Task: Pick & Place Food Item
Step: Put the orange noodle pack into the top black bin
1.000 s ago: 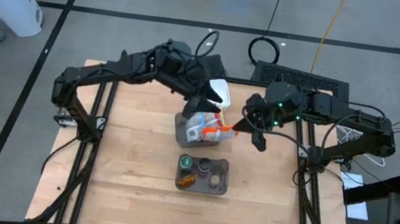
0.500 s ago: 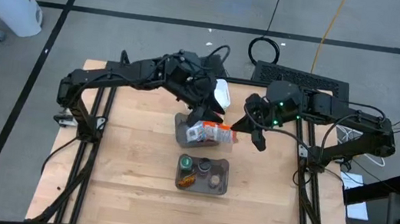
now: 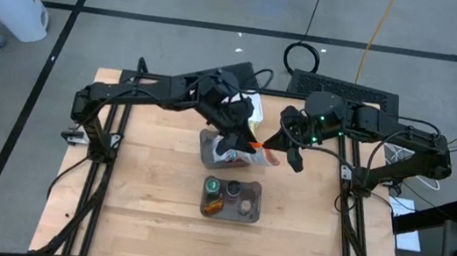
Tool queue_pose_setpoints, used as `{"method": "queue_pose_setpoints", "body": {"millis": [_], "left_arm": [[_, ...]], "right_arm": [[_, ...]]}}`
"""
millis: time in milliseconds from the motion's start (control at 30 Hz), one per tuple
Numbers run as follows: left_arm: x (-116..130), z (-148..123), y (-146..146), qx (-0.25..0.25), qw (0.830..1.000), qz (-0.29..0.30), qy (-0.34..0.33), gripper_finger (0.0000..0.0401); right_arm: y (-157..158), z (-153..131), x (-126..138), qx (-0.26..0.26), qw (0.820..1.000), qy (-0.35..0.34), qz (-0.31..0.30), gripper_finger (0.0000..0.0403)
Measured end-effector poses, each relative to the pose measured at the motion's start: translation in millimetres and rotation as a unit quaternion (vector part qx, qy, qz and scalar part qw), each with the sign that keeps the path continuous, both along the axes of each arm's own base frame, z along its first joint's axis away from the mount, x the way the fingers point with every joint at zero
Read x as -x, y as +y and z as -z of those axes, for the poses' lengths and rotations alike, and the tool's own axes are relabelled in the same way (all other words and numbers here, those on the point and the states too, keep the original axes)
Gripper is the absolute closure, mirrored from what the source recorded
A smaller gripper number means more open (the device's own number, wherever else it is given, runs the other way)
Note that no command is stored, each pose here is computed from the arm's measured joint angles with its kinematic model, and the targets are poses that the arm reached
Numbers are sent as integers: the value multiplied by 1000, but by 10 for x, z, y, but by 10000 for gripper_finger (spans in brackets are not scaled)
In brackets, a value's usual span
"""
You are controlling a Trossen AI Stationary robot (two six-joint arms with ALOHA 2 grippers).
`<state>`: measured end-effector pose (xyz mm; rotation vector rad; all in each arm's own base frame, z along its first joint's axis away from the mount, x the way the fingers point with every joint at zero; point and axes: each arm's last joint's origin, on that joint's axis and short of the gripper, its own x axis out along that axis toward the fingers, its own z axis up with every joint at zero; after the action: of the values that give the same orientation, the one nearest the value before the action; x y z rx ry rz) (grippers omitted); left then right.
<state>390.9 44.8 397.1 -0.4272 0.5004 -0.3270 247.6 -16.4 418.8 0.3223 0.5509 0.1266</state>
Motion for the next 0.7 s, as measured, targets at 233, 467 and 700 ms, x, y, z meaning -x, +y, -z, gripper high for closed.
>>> {"method": "queue_pose_setpoints", "body": {"millis": [233,467,700], "left_arm": [[1,16,4,5,1000,-4,9,270],[3,16,5,-2,1000,1,6,364],[3,16,3,-25,1000,13,-5,396]], "right_arm": [[-1,0,0,0,1000,0,0,403],[0,1,0,0,1000,0,0,403],[0,1,0,0,1000,0,0,403]]}}
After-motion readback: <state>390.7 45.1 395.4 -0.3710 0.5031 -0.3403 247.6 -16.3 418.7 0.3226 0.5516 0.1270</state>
